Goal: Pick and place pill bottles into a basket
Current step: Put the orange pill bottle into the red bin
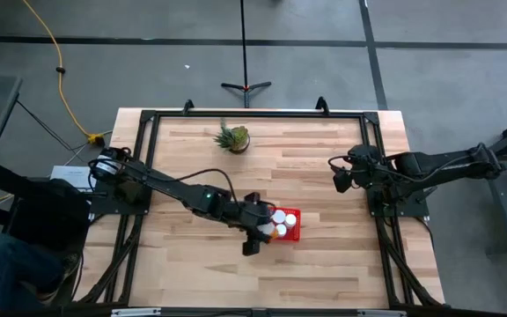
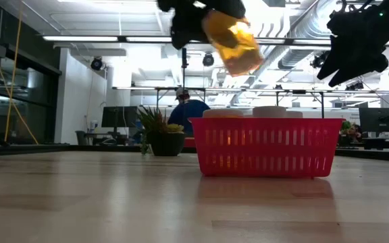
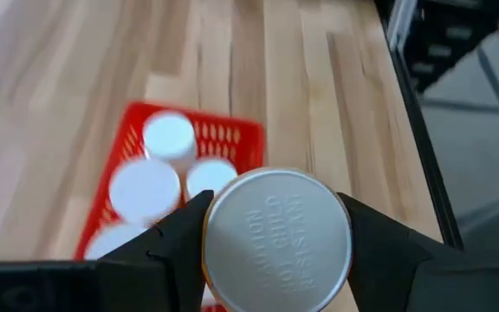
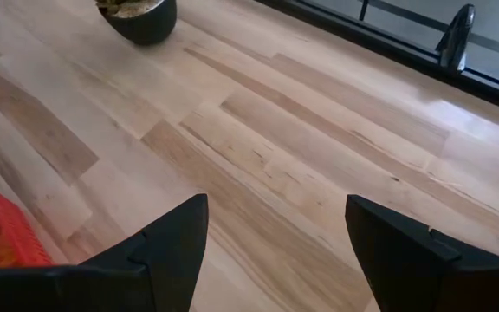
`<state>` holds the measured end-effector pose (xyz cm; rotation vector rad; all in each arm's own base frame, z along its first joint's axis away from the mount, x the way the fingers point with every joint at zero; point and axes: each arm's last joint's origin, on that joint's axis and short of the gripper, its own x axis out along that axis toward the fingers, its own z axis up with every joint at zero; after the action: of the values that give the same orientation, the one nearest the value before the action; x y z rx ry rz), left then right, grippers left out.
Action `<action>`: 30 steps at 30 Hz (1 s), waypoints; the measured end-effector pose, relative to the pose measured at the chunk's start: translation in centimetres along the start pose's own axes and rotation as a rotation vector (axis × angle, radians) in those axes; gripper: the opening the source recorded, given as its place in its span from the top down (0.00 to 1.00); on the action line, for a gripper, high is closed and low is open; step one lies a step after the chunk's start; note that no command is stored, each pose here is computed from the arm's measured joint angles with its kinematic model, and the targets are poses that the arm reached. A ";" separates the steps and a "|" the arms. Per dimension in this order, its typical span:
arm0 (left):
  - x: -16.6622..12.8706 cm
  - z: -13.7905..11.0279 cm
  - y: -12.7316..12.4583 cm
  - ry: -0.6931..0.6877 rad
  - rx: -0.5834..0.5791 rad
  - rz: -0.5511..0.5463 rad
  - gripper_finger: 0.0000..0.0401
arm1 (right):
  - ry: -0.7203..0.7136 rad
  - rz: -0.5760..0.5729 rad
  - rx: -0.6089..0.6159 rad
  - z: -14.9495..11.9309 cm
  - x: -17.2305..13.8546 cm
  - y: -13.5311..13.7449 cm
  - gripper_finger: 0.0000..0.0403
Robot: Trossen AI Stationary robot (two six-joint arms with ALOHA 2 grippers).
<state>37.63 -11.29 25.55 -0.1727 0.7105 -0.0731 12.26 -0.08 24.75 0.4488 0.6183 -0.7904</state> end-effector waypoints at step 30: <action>6.2 2.3 1.2 -0.114 0.023 -0.018 0.36 | -0.009 -0.017 0.003 0.0 0.0 -0.1 0.35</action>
<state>43.85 -10.58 23.08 -0.1600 0.5942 -0.0877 12.17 -0.14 24.74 0.4430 0.6136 -0.8088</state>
